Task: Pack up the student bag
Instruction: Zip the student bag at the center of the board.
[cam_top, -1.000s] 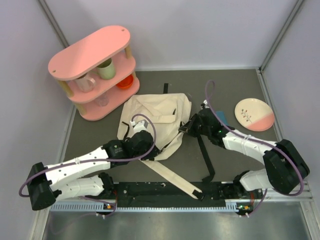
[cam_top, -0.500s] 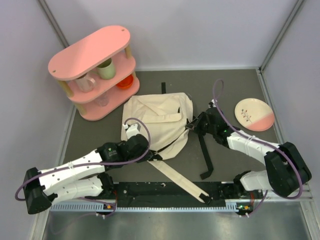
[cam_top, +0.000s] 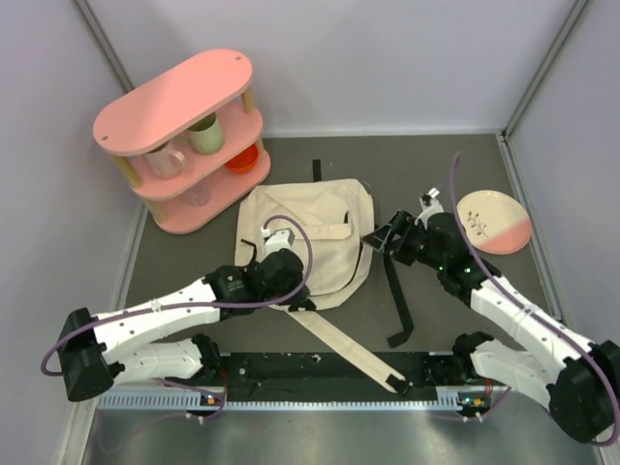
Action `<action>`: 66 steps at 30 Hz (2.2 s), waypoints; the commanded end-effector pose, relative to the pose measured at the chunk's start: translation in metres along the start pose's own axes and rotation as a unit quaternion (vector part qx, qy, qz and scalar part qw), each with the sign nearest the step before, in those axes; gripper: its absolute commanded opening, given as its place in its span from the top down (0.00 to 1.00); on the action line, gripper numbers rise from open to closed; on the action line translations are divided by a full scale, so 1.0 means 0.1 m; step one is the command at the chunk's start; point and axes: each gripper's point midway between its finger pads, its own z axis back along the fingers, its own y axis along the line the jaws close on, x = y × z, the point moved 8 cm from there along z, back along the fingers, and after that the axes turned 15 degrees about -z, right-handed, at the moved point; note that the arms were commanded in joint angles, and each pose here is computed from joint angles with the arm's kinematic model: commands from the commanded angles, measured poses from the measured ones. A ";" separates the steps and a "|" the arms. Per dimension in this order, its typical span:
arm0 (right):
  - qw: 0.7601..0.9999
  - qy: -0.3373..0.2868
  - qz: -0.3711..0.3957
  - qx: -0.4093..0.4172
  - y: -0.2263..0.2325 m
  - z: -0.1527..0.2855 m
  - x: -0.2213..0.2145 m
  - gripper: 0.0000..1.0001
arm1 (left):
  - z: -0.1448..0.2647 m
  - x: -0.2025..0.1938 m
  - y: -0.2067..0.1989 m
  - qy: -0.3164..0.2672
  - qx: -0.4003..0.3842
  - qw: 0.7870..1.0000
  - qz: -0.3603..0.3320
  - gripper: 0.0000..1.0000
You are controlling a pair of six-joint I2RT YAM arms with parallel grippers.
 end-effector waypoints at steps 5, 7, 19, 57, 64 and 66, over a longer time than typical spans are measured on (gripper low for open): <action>0.995 0.086 -0.050 0.017 -0.25 0.24 -0.34 0.27 | 0.06 0.29 -0.29 -0.048 -0.066 0.996 -0.017 1.00; 0.993 0.112 -0.004 0.047 -0.19 0.31 -0.37 0.25 | 0.09 0.29 -0.29 -0.053 -0.069 0.996 -0.018 1.00; 0.981 0.139 -0.119 0.066 -0.08 0.40 -0.62 0.24 | 0.12 0.26 -0.24 -0.060 -0.070 0.996 -0.010 1.00; 0.990 0.034 -0.136 0.017 0.10 -0.10 -0.49 1.00 | 0.11 0.22 -0.12 -0.066 -0.039 0.997 -0.006 1.00; 0.990 0.000 -0.139 0.000 -0.13 -0.06 0.00 1.00 | 0.14 0.13 0.07 -0.062 0.009 0.998 -0.010 1.00; 0.992 0.012 -0.124 -0.011 -0.17 -0.10 0.01 1.00 | 0.13 0.11 0.10 -0.064 0.014 0.998 -0.007 1.00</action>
